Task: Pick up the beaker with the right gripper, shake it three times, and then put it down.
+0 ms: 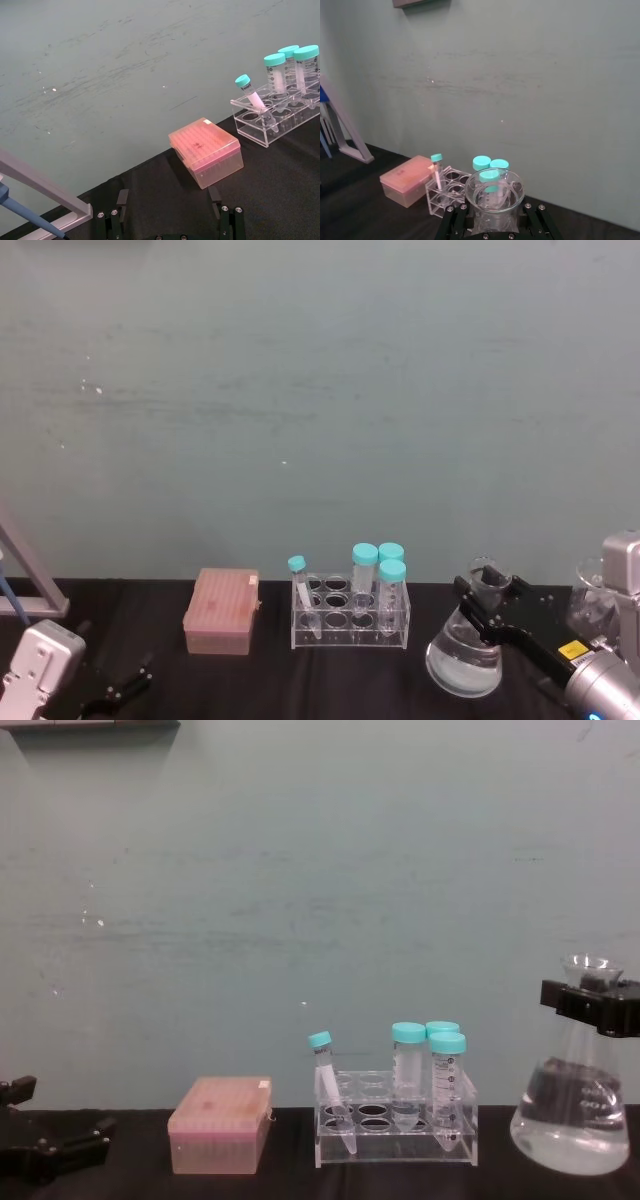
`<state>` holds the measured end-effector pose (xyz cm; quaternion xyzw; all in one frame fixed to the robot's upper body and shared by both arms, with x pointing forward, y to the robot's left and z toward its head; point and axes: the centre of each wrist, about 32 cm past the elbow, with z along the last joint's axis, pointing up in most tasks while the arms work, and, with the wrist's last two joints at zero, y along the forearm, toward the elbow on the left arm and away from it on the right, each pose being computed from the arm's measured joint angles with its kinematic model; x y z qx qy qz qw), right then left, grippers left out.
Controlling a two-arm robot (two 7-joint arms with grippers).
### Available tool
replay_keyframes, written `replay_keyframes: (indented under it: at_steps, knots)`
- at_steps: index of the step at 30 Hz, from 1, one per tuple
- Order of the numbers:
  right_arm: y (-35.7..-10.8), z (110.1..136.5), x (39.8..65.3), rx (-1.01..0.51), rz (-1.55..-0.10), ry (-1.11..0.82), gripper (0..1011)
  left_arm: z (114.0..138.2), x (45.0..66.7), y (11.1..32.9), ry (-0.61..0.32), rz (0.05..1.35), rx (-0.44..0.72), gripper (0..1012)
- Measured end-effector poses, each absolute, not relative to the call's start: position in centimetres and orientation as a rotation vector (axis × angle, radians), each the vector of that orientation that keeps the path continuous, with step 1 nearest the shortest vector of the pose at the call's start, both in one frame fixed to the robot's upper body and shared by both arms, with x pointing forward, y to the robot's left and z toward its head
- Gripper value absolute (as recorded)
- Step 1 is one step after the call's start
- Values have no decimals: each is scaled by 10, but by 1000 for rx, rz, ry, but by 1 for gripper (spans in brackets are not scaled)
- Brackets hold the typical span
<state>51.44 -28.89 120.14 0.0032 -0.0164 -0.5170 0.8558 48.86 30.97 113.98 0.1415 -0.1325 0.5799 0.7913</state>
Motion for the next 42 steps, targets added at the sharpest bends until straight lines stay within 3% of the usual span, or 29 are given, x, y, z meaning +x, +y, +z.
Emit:
replay_keyframes:
  at_steps: [42]
  knots:
    - [-281, 1200, 514, -17, -1077, 22, 450, 1140, 489, 310, -285, 1248, 304, 1000]
